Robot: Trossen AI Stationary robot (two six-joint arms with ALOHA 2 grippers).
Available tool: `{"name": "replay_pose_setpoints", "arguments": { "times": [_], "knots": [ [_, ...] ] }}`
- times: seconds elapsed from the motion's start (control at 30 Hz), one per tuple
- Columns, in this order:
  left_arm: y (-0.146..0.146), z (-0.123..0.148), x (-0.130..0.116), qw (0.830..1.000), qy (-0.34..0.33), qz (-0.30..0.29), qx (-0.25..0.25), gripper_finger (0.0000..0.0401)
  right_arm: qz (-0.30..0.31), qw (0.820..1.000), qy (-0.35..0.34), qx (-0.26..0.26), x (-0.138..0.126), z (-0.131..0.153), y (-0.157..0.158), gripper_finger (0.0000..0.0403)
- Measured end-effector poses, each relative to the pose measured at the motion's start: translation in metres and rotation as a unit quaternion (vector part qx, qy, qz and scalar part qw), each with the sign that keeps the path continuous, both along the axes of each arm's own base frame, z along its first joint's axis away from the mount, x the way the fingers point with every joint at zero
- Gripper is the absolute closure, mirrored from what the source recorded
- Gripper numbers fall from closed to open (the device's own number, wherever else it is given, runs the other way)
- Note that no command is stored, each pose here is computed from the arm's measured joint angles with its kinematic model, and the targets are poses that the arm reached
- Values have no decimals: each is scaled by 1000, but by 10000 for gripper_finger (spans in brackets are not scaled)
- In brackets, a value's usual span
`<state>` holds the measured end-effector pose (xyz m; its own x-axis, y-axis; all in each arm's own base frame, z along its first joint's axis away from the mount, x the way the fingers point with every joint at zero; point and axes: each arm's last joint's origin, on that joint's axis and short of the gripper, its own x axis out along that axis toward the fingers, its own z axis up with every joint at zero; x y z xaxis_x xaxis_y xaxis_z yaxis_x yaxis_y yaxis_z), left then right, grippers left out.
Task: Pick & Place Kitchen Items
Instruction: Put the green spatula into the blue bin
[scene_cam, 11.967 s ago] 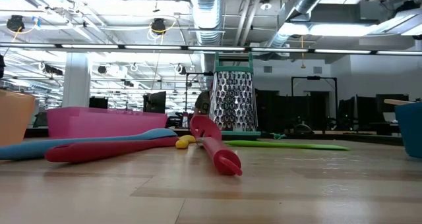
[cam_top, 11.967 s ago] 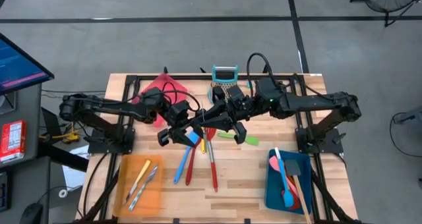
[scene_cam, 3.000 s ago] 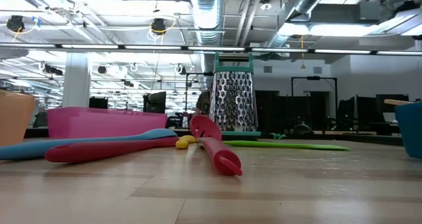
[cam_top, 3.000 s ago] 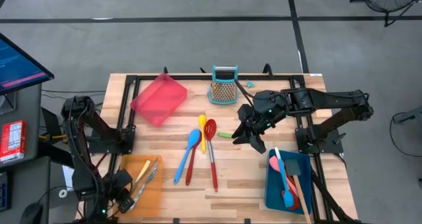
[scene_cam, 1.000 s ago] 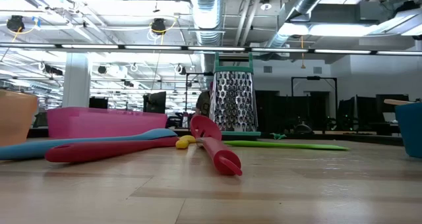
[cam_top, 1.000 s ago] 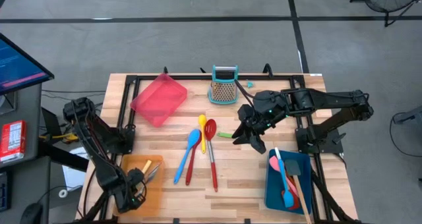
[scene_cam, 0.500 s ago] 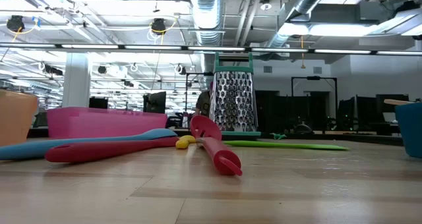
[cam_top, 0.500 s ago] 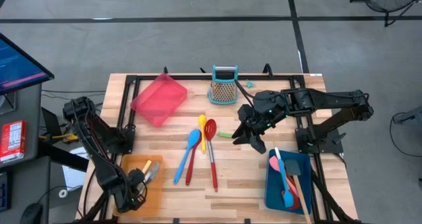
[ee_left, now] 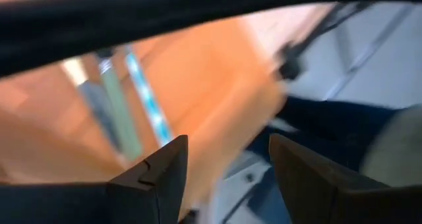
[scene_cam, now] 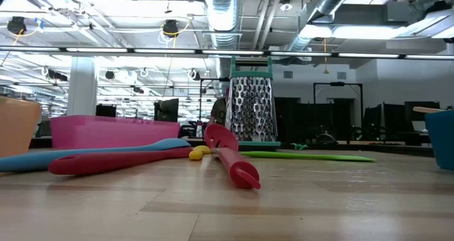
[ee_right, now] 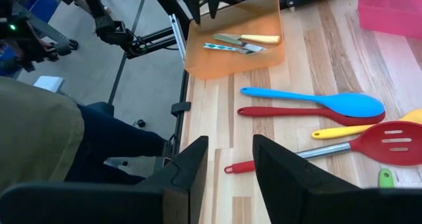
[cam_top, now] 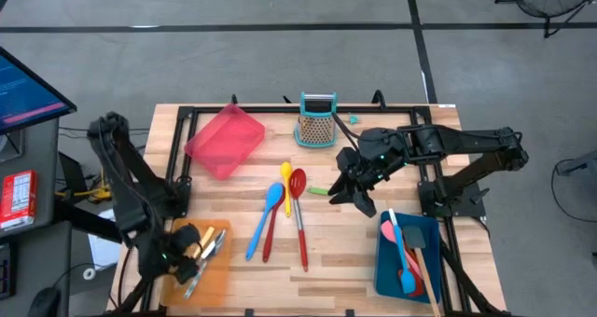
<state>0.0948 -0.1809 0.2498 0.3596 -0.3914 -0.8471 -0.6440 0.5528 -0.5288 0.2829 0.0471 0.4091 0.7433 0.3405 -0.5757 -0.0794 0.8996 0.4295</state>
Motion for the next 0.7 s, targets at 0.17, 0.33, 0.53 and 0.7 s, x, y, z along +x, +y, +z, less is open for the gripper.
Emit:
{"name": "replay_pose_setpoints", "arguments": {
  "times": [0.17, 0.33, 0.53, 0.7],
  "knots": [
    [28, 29, -2, 989, -124, 75, -27, 213, -10, 1000, 6, 16, 0, 0, -3, 285],
    [61, 53, -5, 952, -265, 153, -1, 214, -12, 998, 19, 54, 0, 0, -5, 285],
    [91, 68, -7, 902, -368, 210, 82, 214, -115, 990, 54, 56, 1, -5, -10, 285],
    [104, 75, -11, 885, -398, 213, 110, 212, -245, 957, 156, -5, 7, -34, -17, 281]
  ]
}}
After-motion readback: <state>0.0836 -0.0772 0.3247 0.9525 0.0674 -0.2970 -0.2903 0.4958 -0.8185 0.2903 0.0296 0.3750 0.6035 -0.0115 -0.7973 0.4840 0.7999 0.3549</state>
